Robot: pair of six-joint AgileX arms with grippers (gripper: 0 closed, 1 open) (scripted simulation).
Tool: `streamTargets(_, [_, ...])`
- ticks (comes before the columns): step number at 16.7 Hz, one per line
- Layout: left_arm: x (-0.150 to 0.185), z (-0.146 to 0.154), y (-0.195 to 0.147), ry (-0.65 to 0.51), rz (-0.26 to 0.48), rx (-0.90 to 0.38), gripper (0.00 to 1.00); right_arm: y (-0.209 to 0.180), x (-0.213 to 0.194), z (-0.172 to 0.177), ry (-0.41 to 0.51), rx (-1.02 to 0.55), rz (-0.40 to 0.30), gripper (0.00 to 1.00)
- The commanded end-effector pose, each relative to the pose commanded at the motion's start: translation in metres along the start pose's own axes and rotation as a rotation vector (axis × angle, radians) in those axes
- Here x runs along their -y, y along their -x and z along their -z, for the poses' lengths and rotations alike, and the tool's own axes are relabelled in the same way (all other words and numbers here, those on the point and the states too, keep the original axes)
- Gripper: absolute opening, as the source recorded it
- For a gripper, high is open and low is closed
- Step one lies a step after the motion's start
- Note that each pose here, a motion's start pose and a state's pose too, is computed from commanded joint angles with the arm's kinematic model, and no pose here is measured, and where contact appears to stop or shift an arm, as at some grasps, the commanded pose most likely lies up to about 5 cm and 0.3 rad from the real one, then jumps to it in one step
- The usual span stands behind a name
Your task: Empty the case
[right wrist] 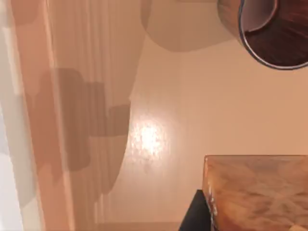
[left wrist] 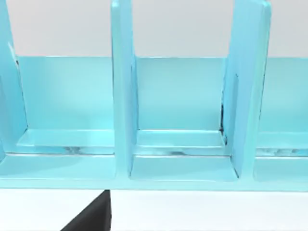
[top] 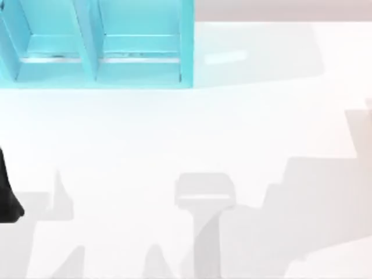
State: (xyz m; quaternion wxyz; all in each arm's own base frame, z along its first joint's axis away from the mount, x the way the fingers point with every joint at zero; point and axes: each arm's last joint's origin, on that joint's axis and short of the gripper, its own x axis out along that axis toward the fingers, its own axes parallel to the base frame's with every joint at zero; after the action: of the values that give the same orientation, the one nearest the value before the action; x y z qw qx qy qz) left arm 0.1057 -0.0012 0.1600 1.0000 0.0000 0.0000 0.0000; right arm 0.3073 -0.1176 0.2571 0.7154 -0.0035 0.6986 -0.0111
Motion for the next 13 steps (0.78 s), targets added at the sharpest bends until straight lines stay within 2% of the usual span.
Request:
streamTargets(3, [0.000,0.000,0.000,0.000,0.000,0.000,1.00,-0.007,-0.054,-0.036,-0.003,0.023,0.001,0.00])
streamTargets(7, [0.000,0.000,0.000,0.000,0.000,0.000,1.00,-0.024,-0.157,-0.069,-0.001,0.030,-0.012,0.00])
streamTargets(10, [0.000,0.000,0.000,0.000,0.000,0.000,1.00,-0.043,-0.240,-0.071,0.002,0.012,-0.018,0.00])
streamTargets(13, [0.000,0.000,0.000,0.000,0.000,0.000,1.00,-0.062,-0.310,-0.059,0.003,-0.009,-0.017,0.00])
